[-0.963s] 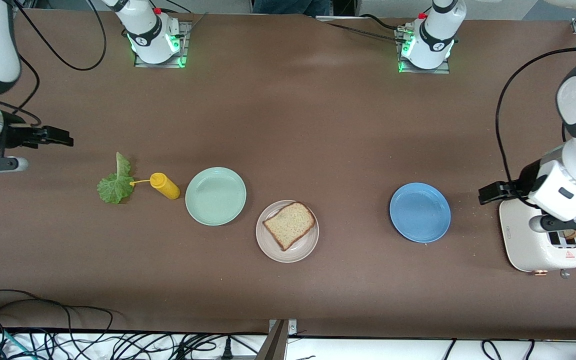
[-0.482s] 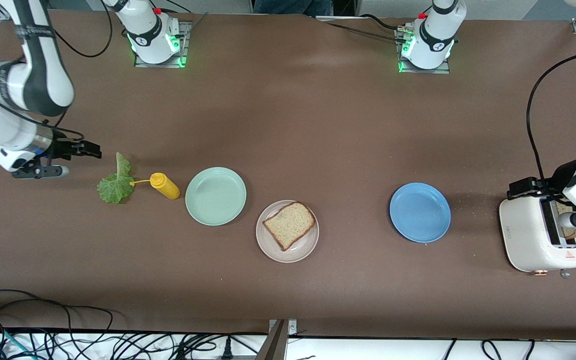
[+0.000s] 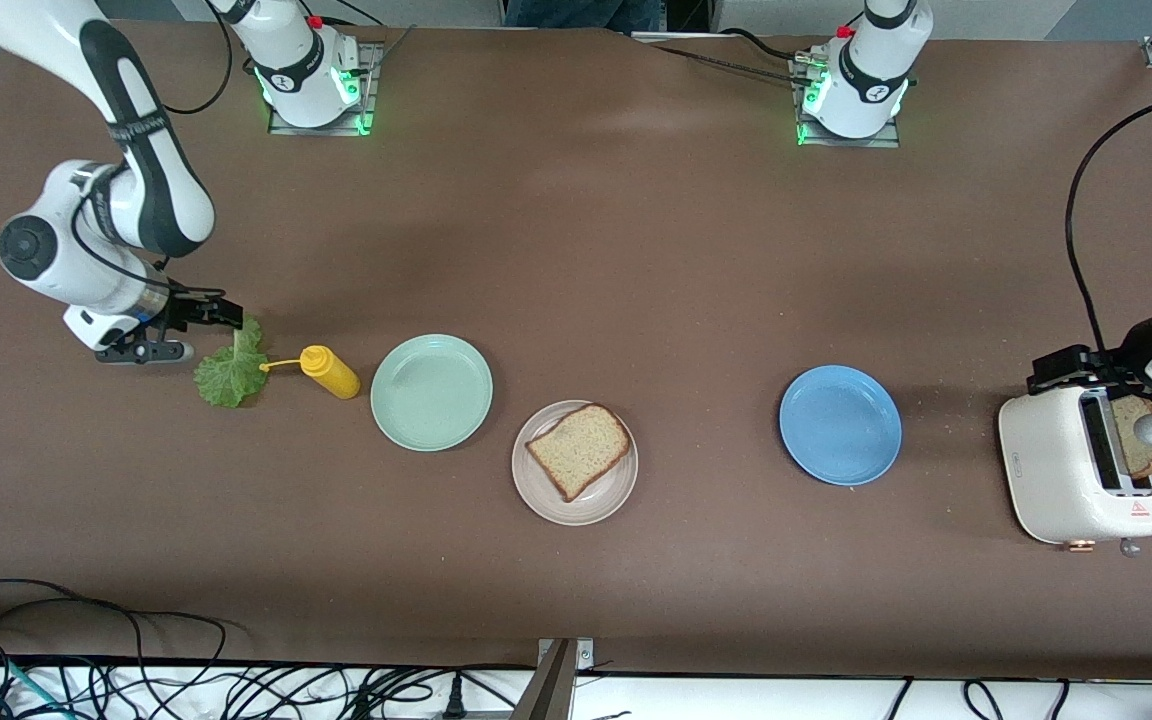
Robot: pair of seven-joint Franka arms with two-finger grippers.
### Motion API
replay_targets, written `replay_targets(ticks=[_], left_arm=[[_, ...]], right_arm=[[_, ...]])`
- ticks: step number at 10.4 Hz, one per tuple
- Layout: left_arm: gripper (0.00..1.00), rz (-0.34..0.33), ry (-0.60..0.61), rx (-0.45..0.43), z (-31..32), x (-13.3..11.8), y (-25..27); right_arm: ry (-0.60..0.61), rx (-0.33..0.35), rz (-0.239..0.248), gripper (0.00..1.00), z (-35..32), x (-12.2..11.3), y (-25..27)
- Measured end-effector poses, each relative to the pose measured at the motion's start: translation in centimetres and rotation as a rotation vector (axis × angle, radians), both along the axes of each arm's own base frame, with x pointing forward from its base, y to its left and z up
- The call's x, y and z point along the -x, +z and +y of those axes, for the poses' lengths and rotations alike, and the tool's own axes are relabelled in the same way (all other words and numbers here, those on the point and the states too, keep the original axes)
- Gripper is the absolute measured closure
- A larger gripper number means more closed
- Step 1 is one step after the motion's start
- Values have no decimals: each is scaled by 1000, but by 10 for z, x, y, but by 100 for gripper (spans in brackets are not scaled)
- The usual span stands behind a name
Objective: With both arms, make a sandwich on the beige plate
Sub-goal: 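Grasp the green lettuce leaf by its stem with the right gripper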
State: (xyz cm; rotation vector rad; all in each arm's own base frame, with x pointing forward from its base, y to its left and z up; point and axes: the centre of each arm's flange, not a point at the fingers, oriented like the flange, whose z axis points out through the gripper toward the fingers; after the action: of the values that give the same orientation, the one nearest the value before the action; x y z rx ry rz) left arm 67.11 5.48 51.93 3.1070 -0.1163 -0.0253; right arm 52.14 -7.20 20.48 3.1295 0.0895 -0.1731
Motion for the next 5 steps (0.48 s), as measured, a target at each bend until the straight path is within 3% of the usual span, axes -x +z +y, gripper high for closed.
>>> replay_targets(ticks=[1, 3, 4, 5], left_arm=[[4, -2, -24, 1, 10, 1, 0], [5, 4, -46, 5, 18, 4, -3], [4, 4, -48, 7, 16, 4, -2], [1, 3, -31, 8, 11, 4, -2]], right_arm=[[2, 2, 13, 4, 0, 2, -15], [7, 4, 21, 21, 3, 3, -28], [11, 4, 19, 43, 5, 2, -31], [17, 0, 18, 56, 10, 1, -29]])
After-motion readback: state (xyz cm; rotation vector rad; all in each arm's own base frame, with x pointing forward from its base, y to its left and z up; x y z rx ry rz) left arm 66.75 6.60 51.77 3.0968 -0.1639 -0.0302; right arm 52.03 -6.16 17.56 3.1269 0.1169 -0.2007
